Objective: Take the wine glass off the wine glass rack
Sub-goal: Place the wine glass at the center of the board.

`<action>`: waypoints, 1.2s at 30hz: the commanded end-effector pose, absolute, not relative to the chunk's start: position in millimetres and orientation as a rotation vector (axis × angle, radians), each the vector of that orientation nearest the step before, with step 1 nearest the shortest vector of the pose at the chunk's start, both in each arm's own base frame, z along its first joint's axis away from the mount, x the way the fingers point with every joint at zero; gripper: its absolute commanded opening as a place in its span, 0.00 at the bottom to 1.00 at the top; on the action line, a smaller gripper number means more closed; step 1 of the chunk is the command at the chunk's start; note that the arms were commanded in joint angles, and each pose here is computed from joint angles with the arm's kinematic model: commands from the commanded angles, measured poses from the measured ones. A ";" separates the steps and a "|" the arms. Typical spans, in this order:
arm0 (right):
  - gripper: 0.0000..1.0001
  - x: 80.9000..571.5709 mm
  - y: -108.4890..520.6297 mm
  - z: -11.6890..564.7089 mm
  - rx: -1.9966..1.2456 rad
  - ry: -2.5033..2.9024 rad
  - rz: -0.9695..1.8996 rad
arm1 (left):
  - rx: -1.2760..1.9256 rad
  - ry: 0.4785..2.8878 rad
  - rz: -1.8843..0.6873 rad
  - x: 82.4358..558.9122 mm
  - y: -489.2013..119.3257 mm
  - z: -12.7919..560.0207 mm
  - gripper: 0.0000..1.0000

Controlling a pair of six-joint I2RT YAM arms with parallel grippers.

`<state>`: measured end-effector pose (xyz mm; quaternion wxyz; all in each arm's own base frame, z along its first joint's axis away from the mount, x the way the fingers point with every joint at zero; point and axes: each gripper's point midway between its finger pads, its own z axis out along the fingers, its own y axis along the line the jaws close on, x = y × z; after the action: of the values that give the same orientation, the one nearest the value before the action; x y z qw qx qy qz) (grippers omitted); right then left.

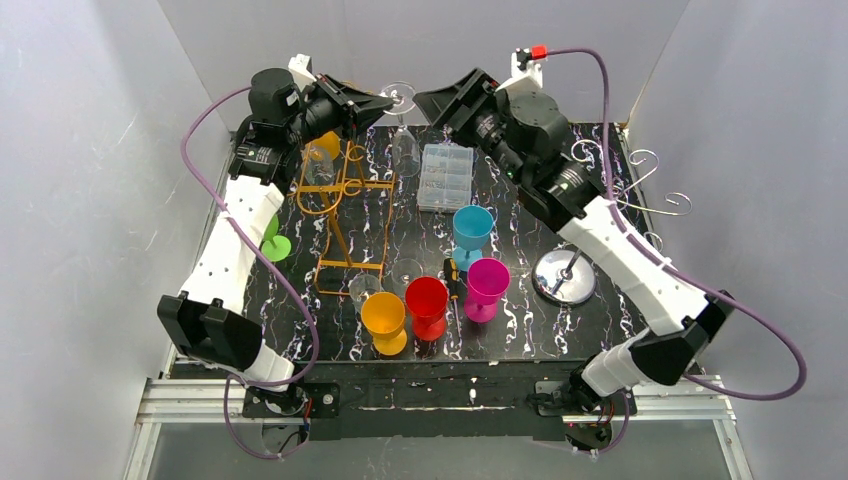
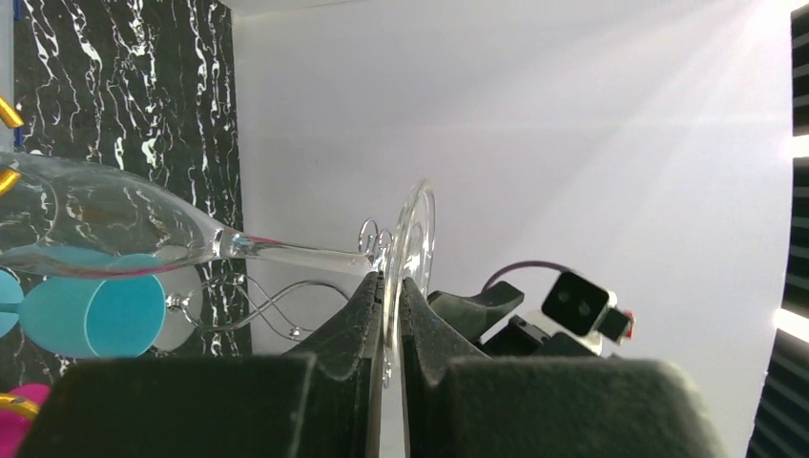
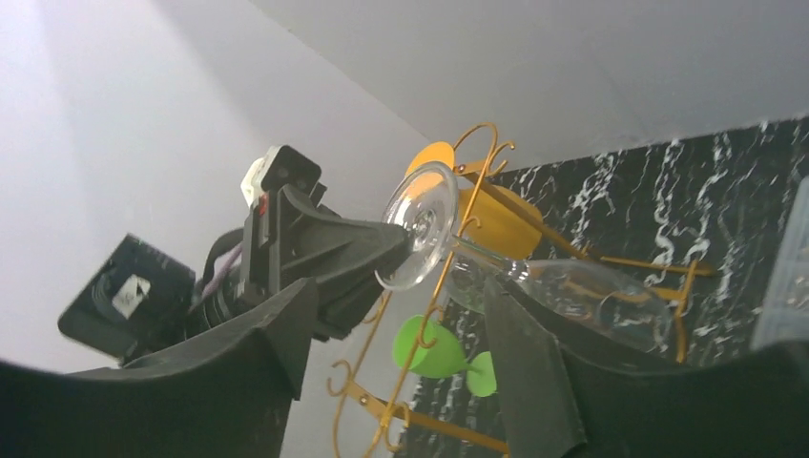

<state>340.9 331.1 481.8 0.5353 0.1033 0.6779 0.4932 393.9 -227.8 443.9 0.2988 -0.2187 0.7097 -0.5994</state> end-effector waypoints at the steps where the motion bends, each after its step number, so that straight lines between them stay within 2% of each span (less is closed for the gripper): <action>1: 0.76 316.3 313.4 507.3 -0.042 1.463 1.046 | -0.541 1.769 -1.652 368.6 -221.8 487.9 0.00; 8: 0.77 296.2 308.1 502.0 -0.347 1.263 0.749 | -0.519 1.780 -1.673 354.3 -223.9 497.9 0.00; 17: 0.74 299.3 335.9 489.6 -0.552 1.173 0.574 | -0.492 1.792 -1.691 334.6 -230.0 503.2 0.00; 28: 0.63 312.9 355.5 482.9 -0.613 1.171 0.526 | -0.446 1.792 -1.711 312.4 -234.1 511.4 0.00; 36: 0.60 315.8 362.5 491.5 -0.561 1.159 0.578 | -0.433 1.803 -1.711 304.3 -235.0 509.2 0.00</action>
<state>321.2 364.4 439.8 0.7230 -0.2963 0.5781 0.2353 327.2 -237.3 490.1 0.2902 -0.1923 0.6924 -0.6319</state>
